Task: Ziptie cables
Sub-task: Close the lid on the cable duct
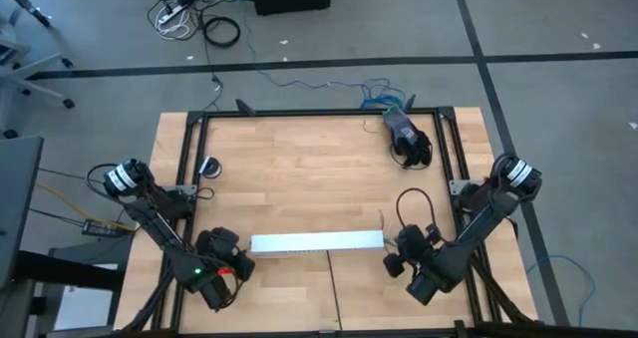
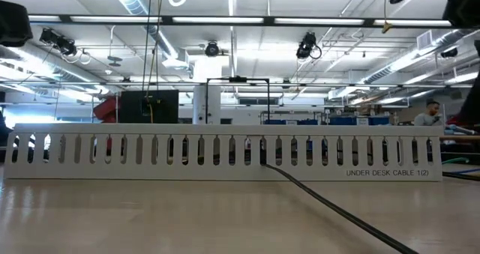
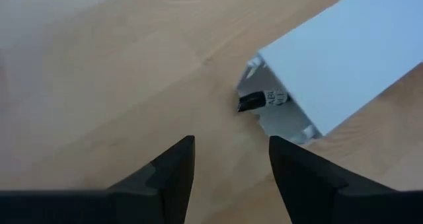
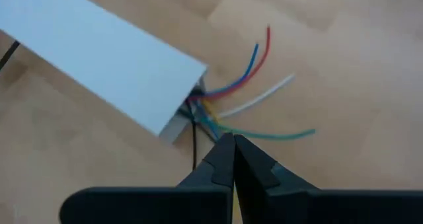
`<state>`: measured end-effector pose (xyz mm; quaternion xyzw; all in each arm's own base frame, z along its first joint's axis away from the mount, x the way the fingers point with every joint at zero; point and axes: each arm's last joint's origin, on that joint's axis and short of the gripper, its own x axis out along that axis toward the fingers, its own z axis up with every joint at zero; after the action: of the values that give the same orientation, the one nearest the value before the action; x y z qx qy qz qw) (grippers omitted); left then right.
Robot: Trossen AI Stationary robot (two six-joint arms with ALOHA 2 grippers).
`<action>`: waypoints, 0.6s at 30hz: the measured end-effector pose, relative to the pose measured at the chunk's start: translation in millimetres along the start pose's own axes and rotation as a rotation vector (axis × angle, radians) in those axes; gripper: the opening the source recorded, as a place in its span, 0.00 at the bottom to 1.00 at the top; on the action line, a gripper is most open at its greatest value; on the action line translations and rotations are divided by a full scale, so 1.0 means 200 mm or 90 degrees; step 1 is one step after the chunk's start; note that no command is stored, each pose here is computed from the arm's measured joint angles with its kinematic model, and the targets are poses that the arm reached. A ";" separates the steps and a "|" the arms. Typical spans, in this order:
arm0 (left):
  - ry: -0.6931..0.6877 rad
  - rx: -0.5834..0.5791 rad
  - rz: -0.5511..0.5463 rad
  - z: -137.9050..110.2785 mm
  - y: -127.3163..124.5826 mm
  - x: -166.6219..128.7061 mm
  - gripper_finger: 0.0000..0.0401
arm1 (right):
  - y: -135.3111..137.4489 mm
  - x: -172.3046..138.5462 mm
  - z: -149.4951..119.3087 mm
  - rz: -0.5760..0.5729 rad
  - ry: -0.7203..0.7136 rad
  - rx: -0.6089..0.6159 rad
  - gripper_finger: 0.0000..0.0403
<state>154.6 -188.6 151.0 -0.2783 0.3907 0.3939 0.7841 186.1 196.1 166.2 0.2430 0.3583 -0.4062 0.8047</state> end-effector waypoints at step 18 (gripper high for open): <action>0.080 -0.024 0.062 0.01 0.00 0.00 0.47 | 0.06 0.07 0.01 0.051 0.034 0.037 0.00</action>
<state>156.0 -186.2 151.7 -0.2978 0.4446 0.4208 0.7325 202.9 195.0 158.4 0.2914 0.3577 -0.3776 0.8028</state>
